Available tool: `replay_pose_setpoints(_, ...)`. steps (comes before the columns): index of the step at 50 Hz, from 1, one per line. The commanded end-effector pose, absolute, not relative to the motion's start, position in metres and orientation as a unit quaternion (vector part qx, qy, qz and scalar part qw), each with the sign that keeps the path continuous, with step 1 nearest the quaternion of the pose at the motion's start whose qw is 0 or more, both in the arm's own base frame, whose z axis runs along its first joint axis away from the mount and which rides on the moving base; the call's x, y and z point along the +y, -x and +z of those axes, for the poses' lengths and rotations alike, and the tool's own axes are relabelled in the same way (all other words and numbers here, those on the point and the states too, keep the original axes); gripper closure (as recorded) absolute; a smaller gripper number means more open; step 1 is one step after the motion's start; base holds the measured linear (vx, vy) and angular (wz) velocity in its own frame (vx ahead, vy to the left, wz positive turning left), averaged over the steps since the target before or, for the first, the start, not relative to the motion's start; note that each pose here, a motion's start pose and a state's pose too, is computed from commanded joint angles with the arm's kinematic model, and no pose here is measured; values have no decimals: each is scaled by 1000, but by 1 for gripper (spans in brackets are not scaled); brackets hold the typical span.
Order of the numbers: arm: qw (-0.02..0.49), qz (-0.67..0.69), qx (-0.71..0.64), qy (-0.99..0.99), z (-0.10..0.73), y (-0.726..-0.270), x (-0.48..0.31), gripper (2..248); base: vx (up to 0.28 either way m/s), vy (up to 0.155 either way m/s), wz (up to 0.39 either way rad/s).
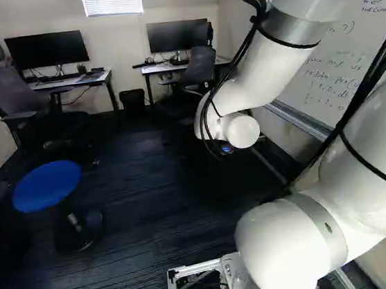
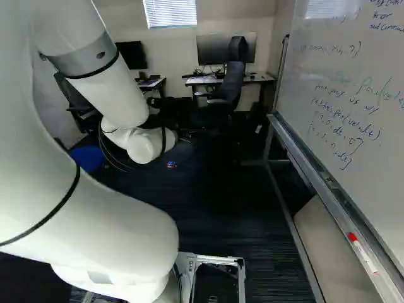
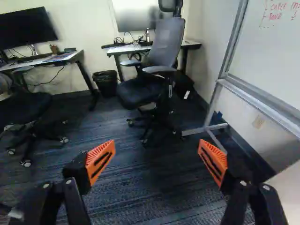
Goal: Open the door and move inside
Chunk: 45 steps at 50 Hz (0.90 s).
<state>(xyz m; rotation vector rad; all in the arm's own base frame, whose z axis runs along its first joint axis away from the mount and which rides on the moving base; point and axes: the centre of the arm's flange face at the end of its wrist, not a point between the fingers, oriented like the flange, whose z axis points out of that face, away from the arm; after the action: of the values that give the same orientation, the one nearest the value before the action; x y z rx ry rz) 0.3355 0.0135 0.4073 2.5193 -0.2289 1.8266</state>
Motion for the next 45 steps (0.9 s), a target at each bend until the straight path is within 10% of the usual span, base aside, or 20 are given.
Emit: replay_pose_setpoints(45, 9, 585, -41, -810, 389, -308, 6, 3, 0, 0, 0)
